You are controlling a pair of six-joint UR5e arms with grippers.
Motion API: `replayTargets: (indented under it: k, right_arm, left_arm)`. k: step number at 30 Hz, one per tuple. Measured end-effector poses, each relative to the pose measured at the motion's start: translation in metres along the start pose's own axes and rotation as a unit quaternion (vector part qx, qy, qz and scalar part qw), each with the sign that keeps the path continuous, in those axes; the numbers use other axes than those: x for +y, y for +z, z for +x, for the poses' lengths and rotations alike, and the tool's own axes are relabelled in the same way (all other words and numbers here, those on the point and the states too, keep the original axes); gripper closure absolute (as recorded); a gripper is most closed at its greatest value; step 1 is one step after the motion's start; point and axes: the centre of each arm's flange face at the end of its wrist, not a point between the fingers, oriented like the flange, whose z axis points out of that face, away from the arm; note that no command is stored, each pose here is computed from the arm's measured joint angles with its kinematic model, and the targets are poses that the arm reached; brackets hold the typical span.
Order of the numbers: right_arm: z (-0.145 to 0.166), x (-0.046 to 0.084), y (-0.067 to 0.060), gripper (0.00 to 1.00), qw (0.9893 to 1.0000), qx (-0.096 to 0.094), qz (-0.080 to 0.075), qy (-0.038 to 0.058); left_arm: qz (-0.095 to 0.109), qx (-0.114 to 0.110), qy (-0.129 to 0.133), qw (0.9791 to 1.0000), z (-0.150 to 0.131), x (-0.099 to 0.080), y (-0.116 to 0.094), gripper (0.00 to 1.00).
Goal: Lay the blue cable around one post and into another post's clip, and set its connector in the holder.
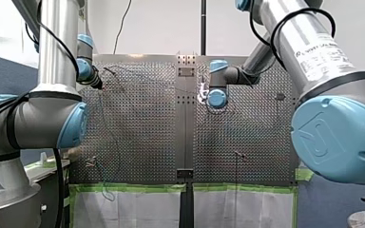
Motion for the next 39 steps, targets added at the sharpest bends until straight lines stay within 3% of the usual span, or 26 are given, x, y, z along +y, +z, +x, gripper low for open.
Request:
replayTargets:
  k: [4, 11, 13, 16, 19, 23, 26, 29, 34, 39]
  right_arm:
    - [-0.011, 0.027, 0.007, 1.0, 0.9996, 0.003, -0.027, 0.0029]
    - [-0.057, 0.077, 0.016, 1.0, 0.9978, -0.013, -0.061, -0.0221]
    - [-0.071, 0.089, 0.017, 1.0, 0.997, -0.019, -0.071, -0.0249]
    - [-0.096, 0.113, 0.017, 1.0, 0.9952, -0.03, -0.09, -0.0269]
    - [-0.119, 0.136, 0.016, 1.0, 0.9924, -0.039, -0.113, -0.0293]
    - [-0.148, 0.163, 0.008, 1.0, 0.9878, -0.051, -0.144, -0.027]
    - [-0.17, 0.168, -0.004, 1.0, 0.9858, -0.059, -0.156, -0.0225]
    - [-0.192, 0.164, -0.022, 1.0, 0.9844, -0.068, -0.161, -0.0196]
    - [-0.23, 0.157, -0.056, 1.0, 0.9821, -0.086, -0.165, -0.0251]
    - [-0.261, 0.167, -0.082, 1.0, 0.9789, -0.101, -0.176, -0.0254]
  left_arm:
    - [0.0, 0.0, -0.001, 1.0, 0.0, 0.0, 0.0, 0.0]
    - [0.001, 0.0, -0.005, 1.0, 0.0, -0.001, 0.0, 0.0]
    - [0.001, 0.0, -0.006, 1.0, 0.0, -0.001, 0.0, 0.0]
    - [0.0, 0.0, -0.007, 1.0, 0.0, 0.0, 0.0, 0.0]
    - [-0.001, -0.001, -0.006, 1.0, -0.001, 0.0, 0.0, 0.0]
    - [-0.003, -0.002, -0.006, 1.0, -0.001, 0.002, 0.0, 0.0]
    - [-0.005, -0.004, -0.007, 1.0, -0.002, 0.003, 0.0, 0.0]
    - [-0.006, -0.005, -0.007, 0.9999, -0.003, 0.004, 0.001, 0.0]
    - [-0.007, -0.004, -0.007, 0.9999, -0.003, 0.004, 0.001, 0.0]
    - [-0.007, -0.005, -0.007, 0.9999, -0.003, 0.004, 0.001, 0.0]
